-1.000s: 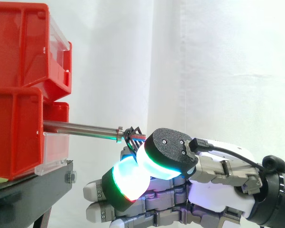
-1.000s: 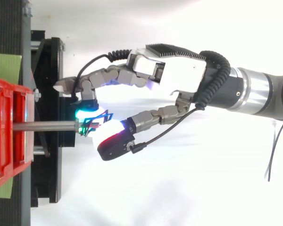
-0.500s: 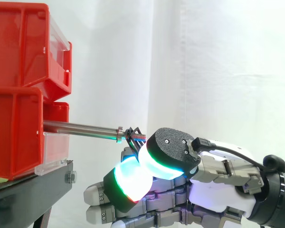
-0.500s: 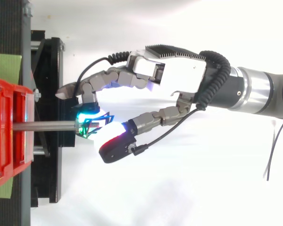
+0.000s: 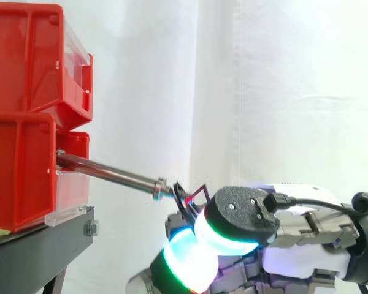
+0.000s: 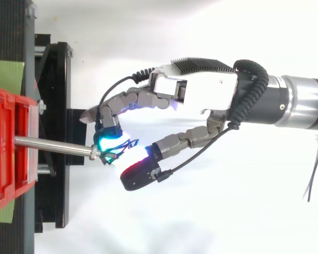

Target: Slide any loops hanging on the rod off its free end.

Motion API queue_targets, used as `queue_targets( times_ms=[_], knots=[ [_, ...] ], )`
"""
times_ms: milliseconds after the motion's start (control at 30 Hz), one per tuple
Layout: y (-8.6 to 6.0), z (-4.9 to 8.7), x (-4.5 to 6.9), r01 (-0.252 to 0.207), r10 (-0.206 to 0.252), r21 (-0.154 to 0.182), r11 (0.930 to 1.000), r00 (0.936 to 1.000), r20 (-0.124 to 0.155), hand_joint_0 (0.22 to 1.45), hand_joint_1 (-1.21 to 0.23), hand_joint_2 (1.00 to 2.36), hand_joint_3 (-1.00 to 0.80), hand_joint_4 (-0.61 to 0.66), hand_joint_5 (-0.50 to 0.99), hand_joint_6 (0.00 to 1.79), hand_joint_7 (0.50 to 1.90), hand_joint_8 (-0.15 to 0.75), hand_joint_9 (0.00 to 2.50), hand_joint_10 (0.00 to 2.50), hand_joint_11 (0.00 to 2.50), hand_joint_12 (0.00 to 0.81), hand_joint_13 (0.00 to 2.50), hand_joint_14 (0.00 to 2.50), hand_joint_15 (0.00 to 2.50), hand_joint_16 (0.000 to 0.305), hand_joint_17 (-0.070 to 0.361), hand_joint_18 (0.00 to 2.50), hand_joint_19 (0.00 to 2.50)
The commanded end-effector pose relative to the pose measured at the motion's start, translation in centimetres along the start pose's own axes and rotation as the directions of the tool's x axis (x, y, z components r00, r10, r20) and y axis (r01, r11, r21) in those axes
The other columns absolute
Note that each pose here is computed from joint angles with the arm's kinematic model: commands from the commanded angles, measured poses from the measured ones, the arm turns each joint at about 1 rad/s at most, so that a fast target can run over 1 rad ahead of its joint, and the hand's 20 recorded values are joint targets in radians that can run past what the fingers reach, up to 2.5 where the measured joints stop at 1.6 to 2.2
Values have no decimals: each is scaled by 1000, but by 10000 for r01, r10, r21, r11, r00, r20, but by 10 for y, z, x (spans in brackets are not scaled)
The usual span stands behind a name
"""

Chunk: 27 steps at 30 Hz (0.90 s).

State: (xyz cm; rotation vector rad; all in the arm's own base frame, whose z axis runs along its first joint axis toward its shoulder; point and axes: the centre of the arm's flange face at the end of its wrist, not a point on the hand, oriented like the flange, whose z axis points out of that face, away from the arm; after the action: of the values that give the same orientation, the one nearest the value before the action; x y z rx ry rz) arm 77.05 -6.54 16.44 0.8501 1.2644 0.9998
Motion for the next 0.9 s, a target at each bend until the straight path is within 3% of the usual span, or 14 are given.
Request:
queue_targets(
  times_ms=[0, 200, 233, 433, 533, 600, 633, 867],
  knots=[
    [9, -3, -4, 20, -18, 225, 9997, 9999, -107, 606, -634, 1024, -65, 203, -203, 844, 1281, 307, 525, 7, 186, 336, 484, 0, 13, 51, 114, 569, 307],
    [33, -9, -14, 87, -72, 594, 9982, 9997, -254, 607, -633, 1024, -69, 203, -203, 844, 1281, 308, 528, 6, 183, 335, 483, 0, 7, 51, 114, 568, 311],
    [44, -13, -19, 99, -72, 860, 9962, 9994, -327, 607, -633, 1024, -71, 205, -203, 844, 1280, 307, 526, 8, 182, 335, 482, 0, 10, 51, 114, 568, 311],
    [60, -19, -31, 88, -46, 1172, 9931, 9993, -364, 608, -633, 1024, -73, 202, -203, 845, 1264, 307, 527, 6, 175, 336, 485, 0, 7, 51, 114, 569, 311],
    [65, -24, -36, 36, 33, 1511, 9885, 9990, -451, 607, -633, 1024, -71, 202, -202, 844, 1266, 307, 527, 6, 180, 336, 486, 0, 7, 51, 114, 569, 311],
    [66, -29, -38, -23, 117, 1774, 9841, 9986, -520, 607, -634, 1024, -71, 200, -202, 843, 1278, 307, 529, 6, 181, 336, 486, 0, 8, 51, 114, 568, 312],
    [66, -33, -38, -136, 265, 2064, 9784, 9979, -596, 608, -635, 1024, -72, 202, -203, 843, 1277, 307, 529, 6, 181, 336, 486, 0, 7, 51, 114, 568, 311],
    [71, -43, -41, -667, 888, 2793, 9579, 9938, -670, 623, -657, 1023, -121, 192, -206, 840, 1240, 303, 537, 7, 185, 339, 492, 0, 2, 51, 114, 573, 303]
  ],
)
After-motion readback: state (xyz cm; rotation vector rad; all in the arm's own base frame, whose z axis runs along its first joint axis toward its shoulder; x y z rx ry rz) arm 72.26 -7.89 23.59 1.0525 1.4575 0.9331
